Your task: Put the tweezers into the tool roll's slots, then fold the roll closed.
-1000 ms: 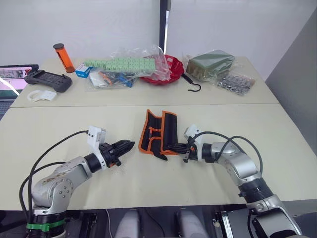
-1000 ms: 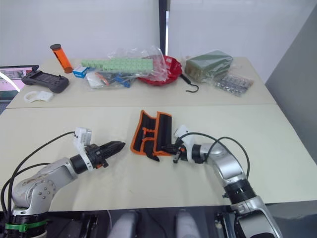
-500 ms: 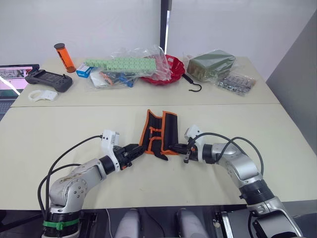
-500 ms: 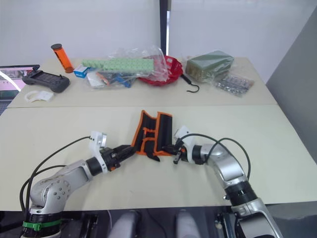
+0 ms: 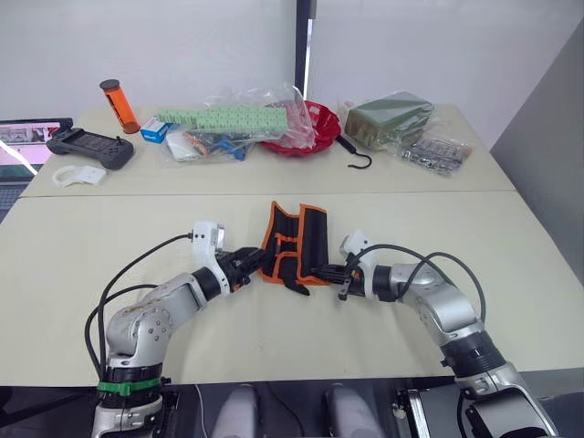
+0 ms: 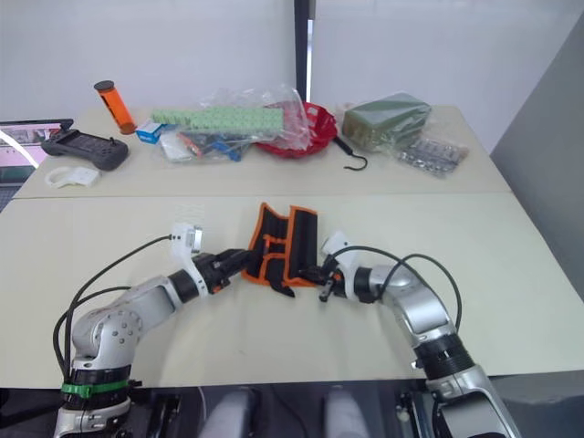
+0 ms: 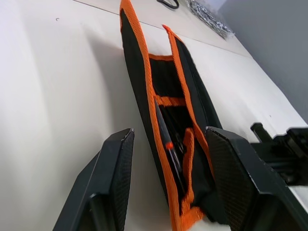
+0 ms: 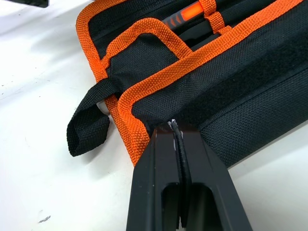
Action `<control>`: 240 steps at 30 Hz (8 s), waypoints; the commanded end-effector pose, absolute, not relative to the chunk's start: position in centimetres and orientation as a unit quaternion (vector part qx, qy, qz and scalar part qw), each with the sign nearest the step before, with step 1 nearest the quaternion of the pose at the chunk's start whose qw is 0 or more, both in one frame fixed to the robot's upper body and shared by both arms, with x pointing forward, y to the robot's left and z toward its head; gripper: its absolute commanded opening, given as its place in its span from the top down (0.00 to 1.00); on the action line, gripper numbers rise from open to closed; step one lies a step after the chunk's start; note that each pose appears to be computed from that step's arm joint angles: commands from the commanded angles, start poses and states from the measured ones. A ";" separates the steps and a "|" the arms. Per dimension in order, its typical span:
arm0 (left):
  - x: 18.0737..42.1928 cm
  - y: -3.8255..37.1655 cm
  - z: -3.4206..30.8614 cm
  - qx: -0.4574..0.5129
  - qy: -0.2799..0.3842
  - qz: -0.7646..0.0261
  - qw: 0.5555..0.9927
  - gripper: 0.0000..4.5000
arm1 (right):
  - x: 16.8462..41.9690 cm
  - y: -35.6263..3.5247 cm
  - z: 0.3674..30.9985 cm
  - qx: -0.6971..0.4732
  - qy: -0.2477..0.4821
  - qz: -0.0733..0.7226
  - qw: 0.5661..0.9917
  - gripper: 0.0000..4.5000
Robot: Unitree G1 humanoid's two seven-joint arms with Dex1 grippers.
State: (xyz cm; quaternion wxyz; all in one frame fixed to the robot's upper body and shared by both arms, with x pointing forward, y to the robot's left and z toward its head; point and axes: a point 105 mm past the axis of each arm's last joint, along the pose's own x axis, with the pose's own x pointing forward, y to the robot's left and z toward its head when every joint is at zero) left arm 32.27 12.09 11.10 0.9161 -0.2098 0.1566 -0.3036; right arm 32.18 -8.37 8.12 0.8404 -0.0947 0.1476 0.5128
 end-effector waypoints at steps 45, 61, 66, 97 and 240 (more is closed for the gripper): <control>34.8 13.5 14.9 -0.084 0.166 -0.359 0.914 1.00 | 30.6 -4.0 8.3 -0.062 0.148 0.529 0.833 1.00; 34.7 7.6 15.0 -0.096 0.167 -0.425 0.884 1.00 | 30.9 -4.1 7.0 -0.080 0.171 0.517 0.835 1.00; 34.8 5.6 14.6 -0.096 0.172 -0.444 0.874 1.00 | 30.8 -4.1 6.8 -0.080 0.175 0.515 0.835 1.00; 34.9 6.5 6.0 -0.005 0.280 -0.443 0.852 1.00 | 29.4 -5.8 10.5 -0.071 0.133 0.531 0.834 1.00; 25.9 37.4 13.2 0.181 0.115 -0.074 0.974 0.00 | 31.0 -22.0 13.5 -0.082 0.020 0.330 0.940 0.00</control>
